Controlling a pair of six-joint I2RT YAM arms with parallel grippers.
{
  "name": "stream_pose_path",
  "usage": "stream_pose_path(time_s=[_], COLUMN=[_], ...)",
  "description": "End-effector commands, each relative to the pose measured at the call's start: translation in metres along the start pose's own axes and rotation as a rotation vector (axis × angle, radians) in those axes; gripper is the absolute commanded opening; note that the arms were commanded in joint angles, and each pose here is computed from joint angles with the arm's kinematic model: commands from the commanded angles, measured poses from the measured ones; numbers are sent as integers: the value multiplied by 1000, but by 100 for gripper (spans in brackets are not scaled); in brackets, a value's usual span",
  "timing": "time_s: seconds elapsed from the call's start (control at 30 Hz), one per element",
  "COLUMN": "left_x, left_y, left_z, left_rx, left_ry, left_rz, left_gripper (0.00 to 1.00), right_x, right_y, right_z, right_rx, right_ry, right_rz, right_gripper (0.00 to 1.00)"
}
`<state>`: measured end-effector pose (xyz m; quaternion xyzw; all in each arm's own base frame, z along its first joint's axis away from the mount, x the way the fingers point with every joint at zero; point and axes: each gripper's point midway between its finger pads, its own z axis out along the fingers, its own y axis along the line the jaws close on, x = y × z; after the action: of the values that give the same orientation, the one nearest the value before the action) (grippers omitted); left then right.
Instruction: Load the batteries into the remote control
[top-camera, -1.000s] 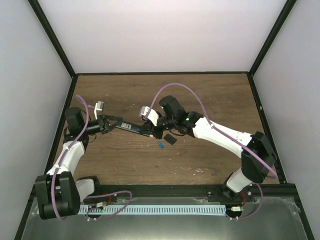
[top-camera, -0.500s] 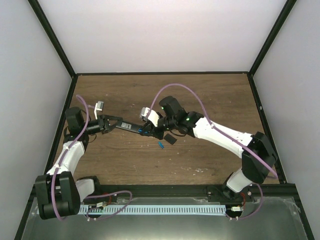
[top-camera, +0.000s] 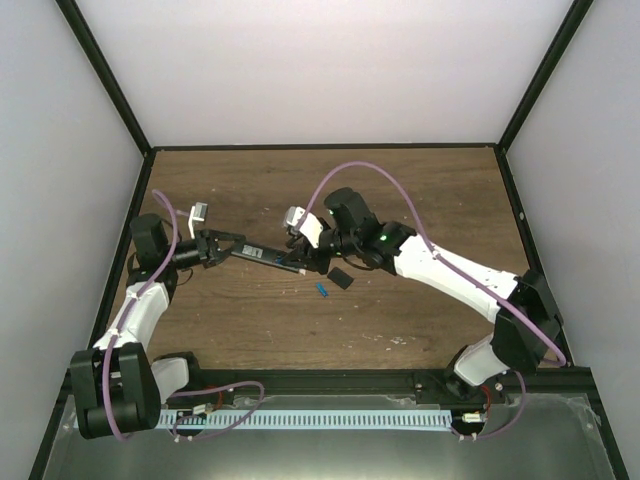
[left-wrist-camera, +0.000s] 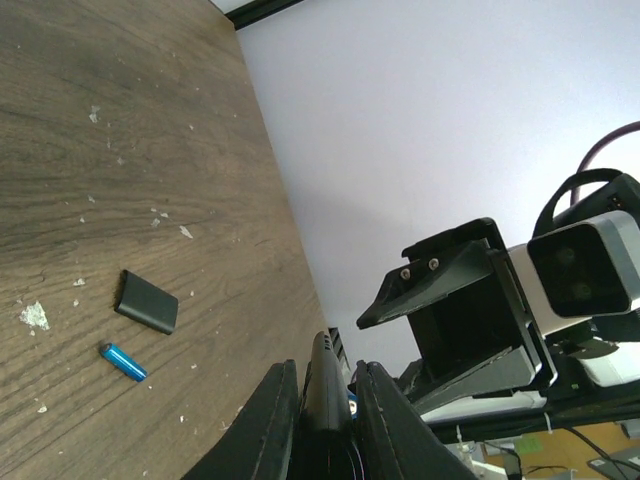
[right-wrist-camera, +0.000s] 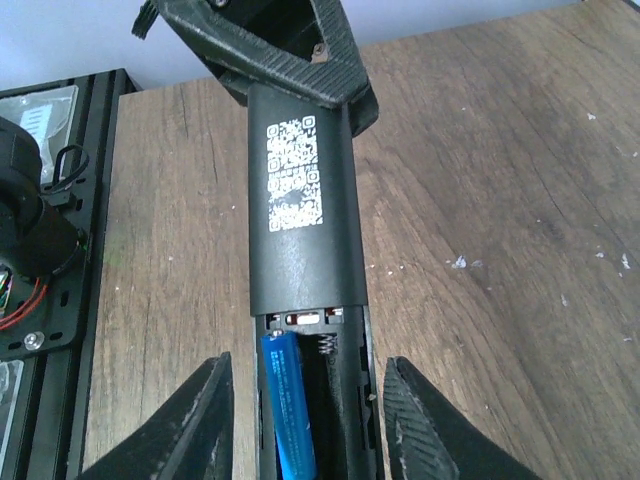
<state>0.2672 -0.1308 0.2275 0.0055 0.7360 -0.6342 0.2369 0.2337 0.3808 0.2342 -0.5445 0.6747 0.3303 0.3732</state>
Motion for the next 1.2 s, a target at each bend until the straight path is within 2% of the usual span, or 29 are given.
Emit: stream_pose_path(time_s=[0.0, 0.13, 0.3, 0.5, 0.6, 0.7, 0.9, 1.0, 1.07, 1.17], left_x=[0, -1, -3, -7, -7, -7, -10, -10, -11, -12], left_y=[-5, -10, -12, -13, -13, -12, -10, -8, -6, -4], left_z=[-1, -1, -1, -1, -1, -1, 0, 0, 0, 1], left_rx=[16, 25, 28, 26, 25, 19, 12, 3, -2, -6], left_ry=[10, 7, 7, 3, 2, 0, 1, 3, 4, 0], left_rz=[19, 31, 44, 56, 62, 64, 64, 67, 62, 61], left_gripper=[0, 0, 0, 0, 0, 0, 0, 0, 0, 0], right_x=[-37, -35, -26, -25, -20, -22, -50, -77, -93, -110], right_y=[-6, -13, -15, -13, -20, -37, -71, -86, -92, -101], right_z=[-19, -20, -21, -26, -29, -41, -77, -101, -116, -139], right_rx=[44, 56, 49, 28, 80, 200, 424, 529, 586, 678], right_ry=[-81, -56, 59, 143, 171, 185, 125, 51, -13, -128], right_rz=[33, 234, 463, 661, 715, 692, 501, 410, 366, 369], right_gripper=[36, 43, 49, 52, 52, 57, 68, 80, 98, 100])
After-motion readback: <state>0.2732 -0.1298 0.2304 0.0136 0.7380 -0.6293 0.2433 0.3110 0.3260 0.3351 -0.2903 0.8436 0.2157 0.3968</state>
